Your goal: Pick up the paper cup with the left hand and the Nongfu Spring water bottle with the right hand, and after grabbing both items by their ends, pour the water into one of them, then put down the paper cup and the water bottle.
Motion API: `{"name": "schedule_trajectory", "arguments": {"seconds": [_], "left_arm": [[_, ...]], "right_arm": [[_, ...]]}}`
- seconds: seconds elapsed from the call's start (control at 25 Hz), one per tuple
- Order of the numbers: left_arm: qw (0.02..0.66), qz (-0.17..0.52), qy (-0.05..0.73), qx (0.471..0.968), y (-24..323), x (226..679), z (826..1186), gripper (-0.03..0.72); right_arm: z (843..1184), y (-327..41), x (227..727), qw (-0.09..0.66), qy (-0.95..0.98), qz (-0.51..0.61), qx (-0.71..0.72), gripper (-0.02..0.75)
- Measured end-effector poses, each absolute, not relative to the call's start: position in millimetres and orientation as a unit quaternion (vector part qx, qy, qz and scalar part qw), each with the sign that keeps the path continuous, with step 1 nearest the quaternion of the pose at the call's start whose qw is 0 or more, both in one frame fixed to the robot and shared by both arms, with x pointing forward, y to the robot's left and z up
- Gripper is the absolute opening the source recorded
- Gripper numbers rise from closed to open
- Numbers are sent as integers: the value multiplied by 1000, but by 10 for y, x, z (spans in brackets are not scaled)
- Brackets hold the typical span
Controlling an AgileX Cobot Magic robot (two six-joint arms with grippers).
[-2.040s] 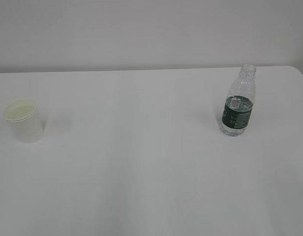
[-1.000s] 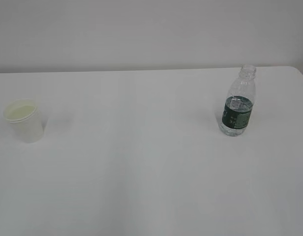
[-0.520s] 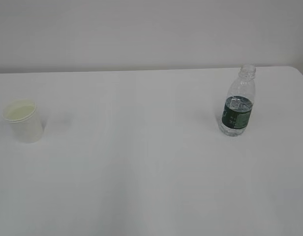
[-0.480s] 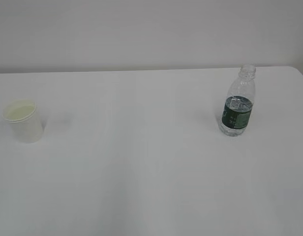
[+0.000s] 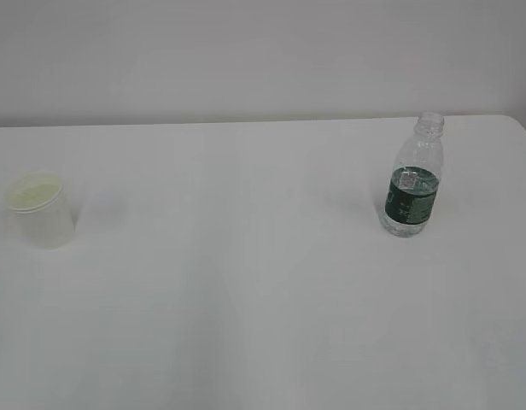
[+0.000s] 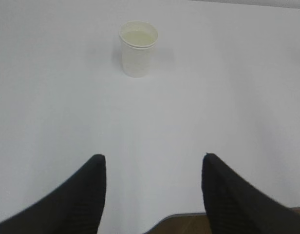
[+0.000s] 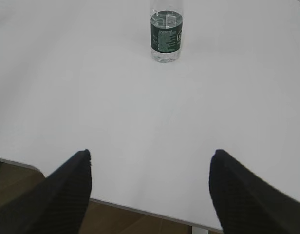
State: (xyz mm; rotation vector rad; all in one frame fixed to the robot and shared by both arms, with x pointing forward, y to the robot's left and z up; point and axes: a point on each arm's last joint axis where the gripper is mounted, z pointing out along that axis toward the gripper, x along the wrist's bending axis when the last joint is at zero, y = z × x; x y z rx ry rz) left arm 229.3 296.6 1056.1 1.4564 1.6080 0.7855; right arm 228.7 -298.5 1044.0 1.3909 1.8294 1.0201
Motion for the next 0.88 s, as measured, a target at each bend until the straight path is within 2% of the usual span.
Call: {"name": "schedule_trajectory", "arguments": {"seconds": [0.88], "left_arm": [[408,313,636,576,2966,2296,10567,442]], "right_arm": [[10440,-2987,2288,309,692,385,526,573]]}}
